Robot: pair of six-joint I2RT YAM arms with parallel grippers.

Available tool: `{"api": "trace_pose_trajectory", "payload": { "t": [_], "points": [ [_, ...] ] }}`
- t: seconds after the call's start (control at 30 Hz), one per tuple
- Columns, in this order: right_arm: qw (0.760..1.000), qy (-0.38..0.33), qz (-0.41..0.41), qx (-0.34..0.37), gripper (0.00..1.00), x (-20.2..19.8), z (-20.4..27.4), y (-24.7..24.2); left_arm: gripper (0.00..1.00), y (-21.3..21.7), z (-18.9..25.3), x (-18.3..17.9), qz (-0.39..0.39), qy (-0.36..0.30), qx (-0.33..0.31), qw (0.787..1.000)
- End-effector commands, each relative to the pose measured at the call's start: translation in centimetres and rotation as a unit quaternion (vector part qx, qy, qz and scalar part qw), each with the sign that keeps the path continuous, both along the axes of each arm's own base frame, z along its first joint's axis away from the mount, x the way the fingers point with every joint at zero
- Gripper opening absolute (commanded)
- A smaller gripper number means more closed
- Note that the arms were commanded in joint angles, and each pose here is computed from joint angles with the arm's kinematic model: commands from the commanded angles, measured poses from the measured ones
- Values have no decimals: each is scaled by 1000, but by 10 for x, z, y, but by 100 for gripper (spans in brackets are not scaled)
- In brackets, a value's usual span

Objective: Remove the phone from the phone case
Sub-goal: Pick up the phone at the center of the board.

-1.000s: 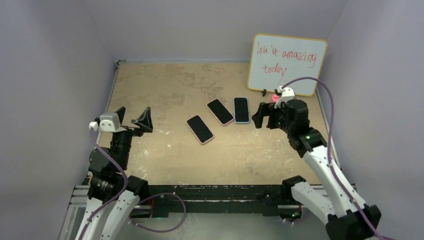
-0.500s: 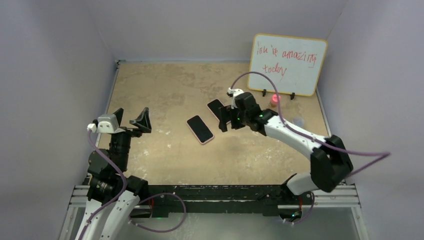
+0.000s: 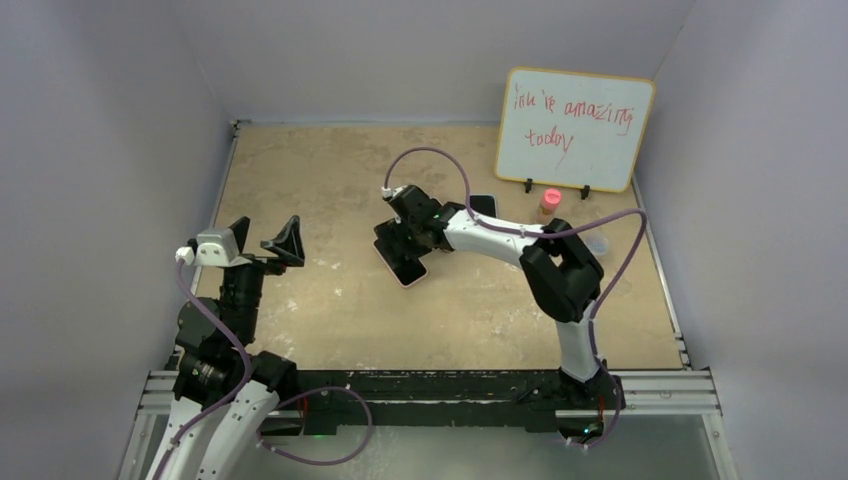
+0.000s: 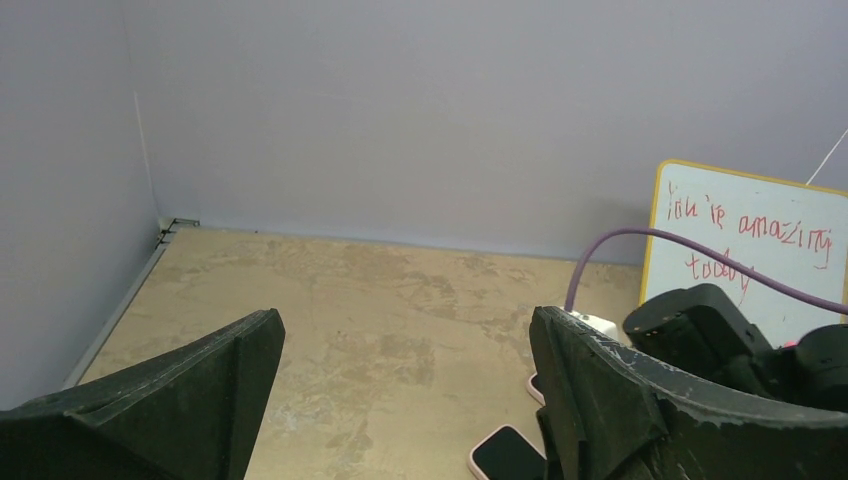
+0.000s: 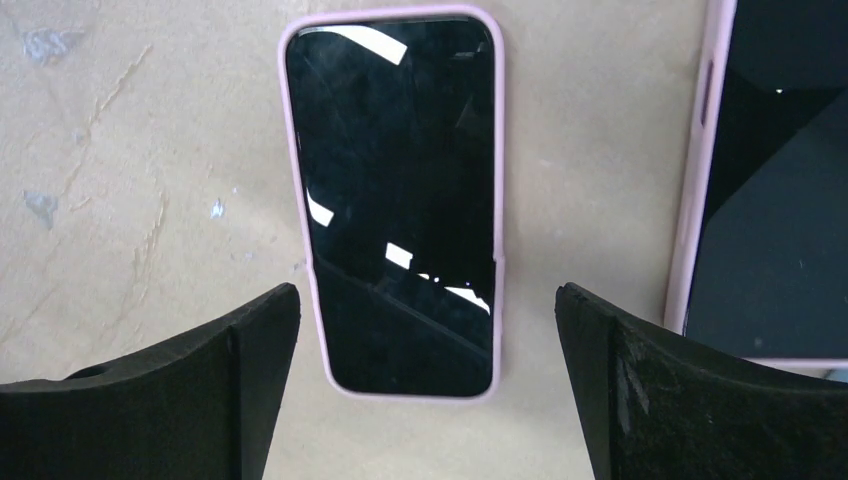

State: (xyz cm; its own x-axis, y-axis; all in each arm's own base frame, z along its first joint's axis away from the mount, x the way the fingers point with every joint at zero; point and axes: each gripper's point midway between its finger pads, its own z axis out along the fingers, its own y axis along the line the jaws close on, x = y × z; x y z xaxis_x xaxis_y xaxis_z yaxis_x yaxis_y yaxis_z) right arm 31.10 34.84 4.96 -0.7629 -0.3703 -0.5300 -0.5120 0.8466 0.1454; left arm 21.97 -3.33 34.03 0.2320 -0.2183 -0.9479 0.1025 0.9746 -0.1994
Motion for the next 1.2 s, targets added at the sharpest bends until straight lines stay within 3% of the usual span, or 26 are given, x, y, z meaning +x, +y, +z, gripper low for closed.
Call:
{"api": "trace_pose_trajectory", "payload": {
  "t": [0.0, 0.9, 1.07, 1.17],
  "points": [
    [999, -4, 14, -34, 99, 8, 5, 6, 99, -1, 4, 0, -1, -4, -8, 1000],
    [995, 9, 51, -88, 99, -13, -30, 19, 99, -7, -3, 5, -13, 11, -12, 1000],
    [991, -5, 29, -130, 99, -12, -41, -2, 99, -17, -14, 12, -29, 46, -29, 998],
    [991, -10, 24, -131, 92, -15, -41, -10, 99, -30, -28, 17, -56, 88, -47, 993]
  ]
}}
